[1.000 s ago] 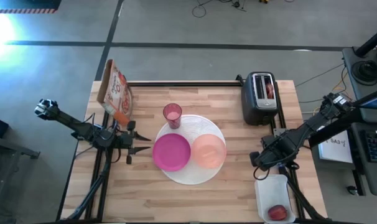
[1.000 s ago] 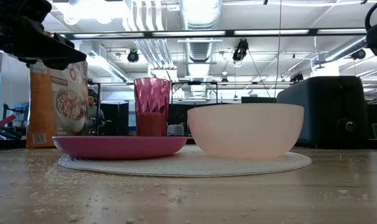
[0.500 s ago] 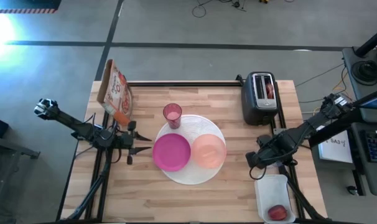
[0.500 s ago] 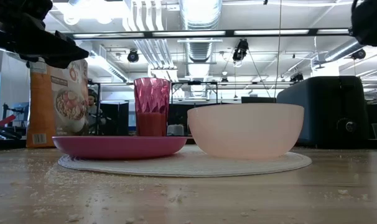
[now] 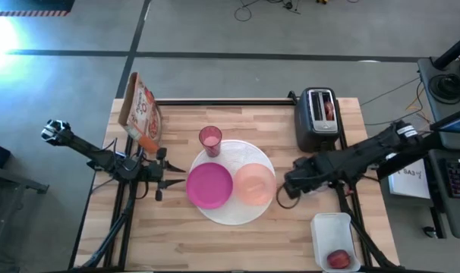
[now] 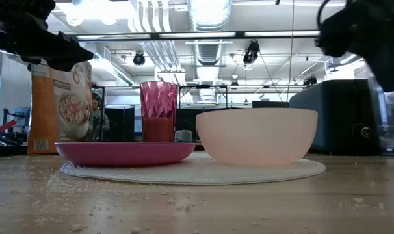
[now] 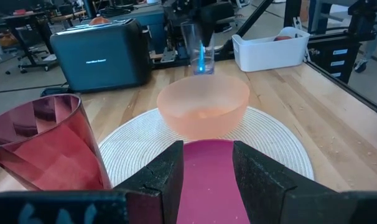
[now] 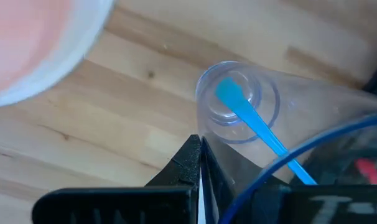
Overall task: Arrange a breakfast setting
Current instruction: Move the transparent glass cup on the top of the white mat
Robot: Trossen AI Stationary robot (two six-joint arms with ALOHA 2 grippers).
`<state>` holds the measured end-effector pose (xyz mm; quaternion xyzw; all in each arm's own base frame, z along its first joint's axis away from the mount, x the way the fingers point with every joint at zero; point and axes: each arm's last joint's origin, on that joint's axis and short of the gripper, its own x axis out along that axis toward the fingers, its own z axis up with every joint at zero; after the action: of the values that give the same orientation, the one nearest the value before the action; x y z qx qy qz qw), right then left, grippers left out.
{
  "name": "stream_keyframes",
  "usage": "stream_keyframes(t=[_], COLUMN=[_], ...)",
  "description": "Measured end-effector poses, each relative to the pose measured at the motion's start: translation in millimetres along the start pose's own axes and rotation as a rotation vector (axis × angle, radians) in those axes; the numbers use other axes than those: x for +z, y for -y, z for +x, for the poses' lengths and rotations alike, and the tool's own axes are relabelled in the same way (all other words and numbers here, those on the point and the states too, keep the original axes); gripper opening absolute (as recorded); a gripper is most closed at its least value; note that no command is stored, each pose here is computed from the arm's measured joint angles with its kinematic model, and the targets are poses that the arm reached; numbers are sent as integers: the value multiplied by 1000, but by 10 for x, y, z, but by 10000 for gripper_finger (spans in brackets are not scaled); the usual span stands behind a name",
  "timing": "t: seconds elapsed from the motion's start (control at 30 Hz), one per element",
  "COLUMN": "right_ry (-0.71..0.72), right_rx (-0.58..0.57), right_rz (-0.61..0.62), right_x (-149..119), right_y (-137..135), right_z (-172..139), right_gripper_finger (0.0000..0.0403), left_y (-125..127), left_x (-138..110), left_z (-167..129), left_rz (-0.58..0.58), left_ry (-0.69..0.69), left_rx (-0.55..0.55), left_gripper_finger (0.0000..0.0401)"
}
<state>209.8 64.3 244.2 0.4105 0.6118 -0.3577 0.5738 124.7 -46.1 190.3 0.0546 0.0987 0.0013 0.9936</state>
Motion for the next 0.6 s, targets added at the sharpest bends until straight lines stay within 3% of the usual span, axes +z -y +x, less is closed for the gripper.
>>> stream_keyframes(t=[0.6], right_ry=[108], right_rx=[-9], right_rz=[-214], right_x=[840], right_y=[-251], right_z=[-180], right_gripper_finger=[9], left_y=[1], left_x=[-1], left_z=[0], left_rz=[0], left_ry=[-1], left_rx=[-4], left_gripper_finger=[121])
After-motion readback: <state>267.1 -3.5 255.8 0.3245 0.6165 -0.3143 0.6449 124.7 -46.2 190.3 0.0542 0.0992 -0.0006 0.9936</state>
